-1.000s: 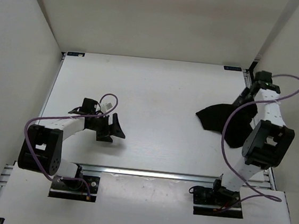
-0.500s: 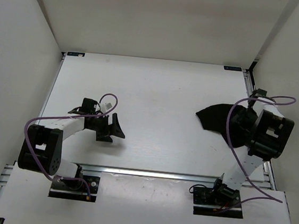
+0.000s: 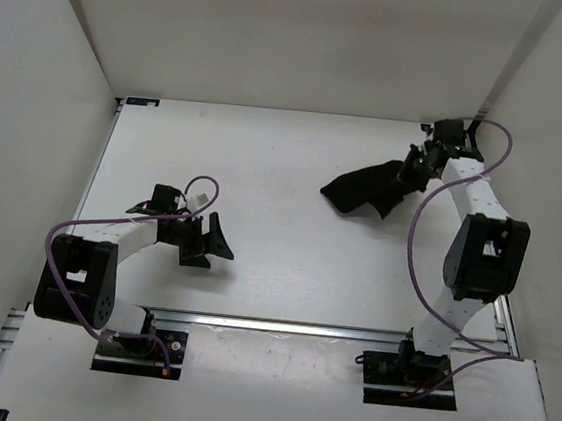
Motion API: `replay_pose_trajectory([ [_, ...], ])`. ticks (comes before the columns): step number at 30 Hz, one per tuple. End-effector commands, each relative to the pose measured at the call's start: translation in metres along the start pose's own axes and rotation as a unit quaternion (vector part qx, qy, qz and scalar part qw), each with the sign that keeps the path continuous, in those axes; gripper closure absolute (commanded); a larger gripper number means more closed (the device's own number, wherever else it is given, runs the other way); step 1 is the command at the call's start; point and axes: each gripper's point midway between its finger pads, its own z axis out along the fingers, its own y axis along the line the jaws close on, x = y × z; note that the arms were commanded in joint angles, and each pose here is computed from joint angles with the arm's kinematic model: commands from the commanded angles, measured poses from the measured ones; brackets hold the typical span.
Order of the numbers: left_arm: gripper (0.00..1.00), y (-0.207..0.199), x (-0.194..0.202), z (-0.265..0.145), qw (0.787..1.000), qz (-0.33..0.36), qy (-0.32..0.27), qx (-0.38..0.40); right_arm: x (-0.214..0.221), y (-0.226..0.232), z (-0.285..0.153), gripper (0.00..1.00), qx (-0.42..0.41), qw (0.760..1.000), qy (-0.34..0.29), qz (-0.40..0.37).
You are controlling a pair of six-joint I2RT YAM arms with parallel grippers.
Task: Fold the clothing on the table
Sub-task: Move the skirt to the center of the board
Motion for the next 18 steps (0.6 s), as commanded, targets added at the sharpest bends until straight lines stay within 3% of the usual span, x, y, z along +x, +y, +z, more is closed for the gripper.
replay_pose_trajectory([
  [1, 0.01, -0.011, -0.012, -0.007, 0.999, 0.016, -0.021, 0.018, -0.042, 0.106, -0.121, 1.00, -0.199, 0.965, -0.130, -0.109],
  [6, 0.01, -0.013, -0.008, -0.003, 1.000, 0.011, -0.014, 0.025, -0.007, 0.129, -0.167, 1.00, -0.300, 0.935, -0.120, -0.146],
  [8, 0.02, -0.012, -0.007, -0.002, 1.000, 0.011, -0.012, 0.026, 0.023, 0.106, -0.149, 1.00, -0.282, 0.949, -0.076, -0.115],
  [9, 0.01, -0.011, -0.006, -0.002, 1.000, 0.011, -0.009, 0.025, 0.027, 0.099, -0.147, 0.89, -0.270, 0.954, -0.073, -0.111],
  [10, 0.02, -0.012, -0.007, -0.001, 1.000, 0.013, -0.012, 0.026, 0.042, 0.076, -0.135, 0.64, -0.233, 0.968, -0.051, -0.080],
  [11, 0.01, -0.012, -0.006, -0.001, 0.999, 0.013, -0.013, 0.027, 0.060, 0.055, -0.118, 0.48, -0.199, 0.978, -0.021, -0.054],
  [13, 0.02, -0.011, -0.005, 0.000, 0.999, 0.010, -0.010, 0.029, 0.084, 0.022, -0.108, 0.28, -0.152, 0.988, 0.005, -0.013],
  [15, 0.02, -0.009, -0.005, 0.001, 1.000, 0.010, -0.011, 0.026, 0.105, -0.001, -0.098, 0.26, -0.112, 0.993, 0.019, 0.008],
  [18, 0.01, -0.012, -0.003, 0.002, 1.000, 0.009, -0.005, 0.029, 0.098, -0.009, -0.101, 0.25, -0.066, 0.998, -0.017, -0.014],
])
